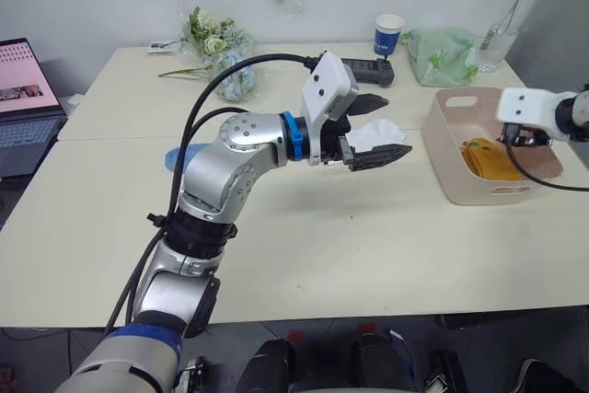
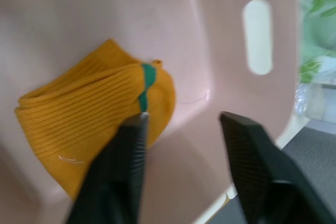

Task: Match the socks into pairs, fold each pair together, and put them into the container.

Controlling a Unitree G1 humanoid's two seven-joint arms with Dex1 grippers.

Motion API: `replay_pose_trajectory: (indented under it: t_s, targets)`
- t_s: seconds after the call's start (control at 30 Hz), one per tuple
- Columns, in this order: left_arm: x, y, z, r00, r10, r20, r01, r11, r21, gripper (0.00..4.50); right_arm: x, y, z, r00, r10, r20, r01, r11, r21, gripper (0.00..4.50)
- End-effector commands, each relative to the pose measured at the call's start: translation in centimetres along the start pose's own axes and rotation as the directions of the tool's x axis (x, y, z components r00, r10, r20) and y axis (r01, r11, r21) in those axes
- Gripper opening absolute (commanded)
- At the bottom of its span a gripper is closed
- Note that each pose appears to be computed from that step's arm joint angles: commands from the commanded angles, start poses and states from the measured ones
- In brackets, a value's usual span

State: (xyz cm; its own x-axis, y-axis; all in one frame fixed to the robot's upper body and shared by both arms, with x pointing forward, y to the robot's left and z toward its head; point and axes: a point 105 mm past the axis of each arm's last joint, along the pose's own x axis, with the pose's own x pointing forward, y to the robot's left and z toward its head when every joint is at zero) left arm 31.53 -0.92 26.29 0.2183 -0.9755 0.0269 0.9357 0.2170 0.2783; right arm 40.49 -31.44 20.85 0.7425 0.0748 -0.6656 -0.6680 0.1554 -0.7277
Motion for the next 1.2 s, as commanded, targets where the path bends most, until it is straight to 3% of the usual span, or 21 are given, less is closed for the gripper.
replay_pose_trajectory:
  t_s: [0.03, 0.1, 0.33, 0.5, 0.7, 0.77, 0.87, 0.93, 1.03, 1.2]
  targets:
    - [0.3, -0.4, 1.3, 1.000, -0.012, 0.029, 0.010, 0.999, 0.050, 4.50, 0.9, 0.0, 0.0, 0.999, -0.034, -0.020, 0.033, 0.999, -0.031, 0.67]
    - [0.3, -0.5, 1.2, 1.000, -0.011, 0.027, 0.010, 0.999, 0.048, 4.50, 2.0, 0.9, 0.1, 0.999, -0.015, -0.029, 0.014, 0.999, -0.033, 0.03]
    - [0.0, -0.9, 1.2, 1.000, -0.009, 0.027, 0.008, 1.000, 0.030, 4.50, 3.7, 3.1, 0.0, 0.996, 0.081, -0.041, -0.081, 0.997, -0.004, 0.03]
    - [-0.3, -0.6, 1.0, 1.000, 0.007, 0.016, -0.008, 0.999, 0.032, 4.50, 2.6, 1.2, 0.6, 1.000, 0.023, -0.010, -0.022, 0.999, 0.025, 0.03]
    - [-1.5, 0.5, 1.0, 0.998, 0.057, 0.013, -0.058, 0.998, 0.038, 4.50, -1.1, -4.2, 1.9, 0.980, -0.195, 0.047, 0.194, 0.981, 0.025, 0.03]
    - [-2.3, 0.9, 0.9, 0.996, 0.085, 0.006, -0.086, 0.995, 0.045, 4.50, -2.2, -5.7, 3.2, 0.962, -0.251, 0.109, 0.248, 0.968, 0.045, 0.03]
    - [-4.4, 1.8, 0.1, 0.986, 0.166, -0.016, -0.164, 0.985, 0.061, 4.50, -3.2, -7.0, 7.1, 0.902, -0.301, 0.311, 0.262, 0.952, 0.161, 0.03]
    - [-6.3, 2.6, -1.2, 0.966, 0.252, -0.056, -0.249, 0.967, 0.061, 4.50, -3.2, -6.8, 9.7, 0.843, -0.306, 0.442, 0.219, 0.947, 0.236, 0.55]
    - [-10.0, 3.3, -3.7, 0.906, 0.403, -0.129, -0.399, 0.915, 0.059, 4.50, -2.6, -4.2, 13.7, 0.742, -0.295, 0.603, 0.080, 0.931, 0.357, 1.57]
    - [-15.0, 2.5, -7.4, 0.790, 0.574, -0.214, -0.580, 0.814, 0.041, 4.50, -1.1, 2.2, 16.4, 0.681, -0.318, 0.659, -0.080, 0.863, 0.498, 3.43]
